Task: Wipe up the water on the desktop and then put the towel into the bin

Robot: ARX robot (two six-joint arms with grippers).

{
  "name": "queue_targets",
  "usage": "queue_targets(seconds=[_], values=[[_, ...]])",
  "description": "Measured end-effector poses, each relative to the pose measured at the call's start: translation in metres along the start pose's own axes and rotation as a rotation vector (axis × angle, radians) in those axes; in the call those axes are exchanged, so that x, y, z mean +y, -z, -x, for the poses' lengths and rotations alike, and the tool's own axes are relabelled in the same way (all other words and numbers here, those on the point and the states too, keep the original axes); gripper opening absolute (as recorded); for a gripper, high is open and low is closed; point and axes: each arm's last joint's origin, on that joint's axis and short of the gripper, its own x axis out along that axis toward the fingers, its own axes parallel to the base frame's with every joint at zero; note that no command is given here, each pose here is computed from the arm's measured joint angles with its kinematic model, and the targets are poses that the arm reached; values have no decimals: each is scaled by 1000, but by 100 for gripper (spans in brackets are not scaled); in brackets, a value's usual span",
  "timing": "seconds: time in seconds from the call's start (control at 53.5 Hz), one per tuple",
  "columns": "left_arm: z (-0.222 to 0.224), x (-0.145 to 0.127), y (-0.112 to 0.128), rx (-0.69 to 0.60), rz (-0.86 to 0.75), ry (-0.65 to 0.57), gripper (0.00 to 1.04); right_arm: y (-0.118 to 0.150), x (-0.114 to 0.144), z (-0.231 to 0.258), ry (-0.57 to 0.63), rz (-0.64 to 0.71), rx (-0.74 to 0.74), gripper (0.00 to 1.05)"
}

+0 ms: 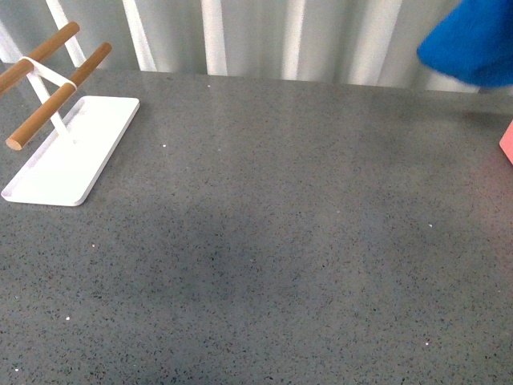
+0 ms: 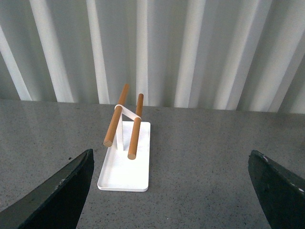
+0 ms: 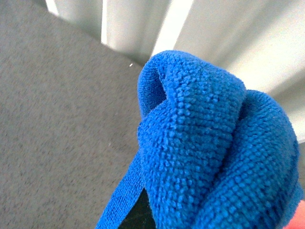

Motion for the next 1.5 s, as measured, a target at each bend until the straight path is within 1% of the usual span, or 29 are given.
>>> queue_targets(seconds=[0.056, 0.075, 0.131, 0.262, 0.318, 0.43, 0.542, 0.58, 0.729, 0.898, 1.047, 1.272, 1.402, 1.496], values=[[0, 0, 0, 0, 0, 0, 98, -13, -13, 7, 30, -19, -18, 4], [0, 0, 0, 0, 0, 0, 98, -19, -20, 12, 48, -29, -27, 4], [0, 0, 0, 0, 0, 0, 98, -26, -33, 20, 79, -44, -34, 4], [0, 0, 0, 0, 0, 0, 98, -28, -59, 39, 145, -88, -17, 4], [0, 0, 0, 0, 0, 0, 98, -22, -72, 47, 173, -121, 4, 4], [0, 0, 0, 0, 0, 0, 98, -6, -90, 56, 210, -174, 41, 4], [0, 0, 0, 0, 0, 0, 98, 24, -115, 63, 285, -240, 98, 4], [0, 0, 0, 0, 0, 0, 98, 32, -118, 63, 297, -253, 114, 4], [0, 0, 0, 0, 0, 0, 98, 67, -125, 56, 311, -305, 188, 4], [0, 0, 0, 0, 0, 0, 98, 108, -123, 37, 295, -354, 281, 4], [0, 0, 0, 0, 0, 0, 98, 123, -122, 26, 283, -358, 314, 4], [0, 0, 0, 0, 0, 0, 98, 137, -122, 12, 276, -352, 347, 4], [0, 0, 0, 0, 0, 0, 98, 159, -120, -5, 281, -337, 440, 4], [0, 0, 0, 0, 0, 0, 98, 175, -117, -15, 280, -340, 502, 23]])
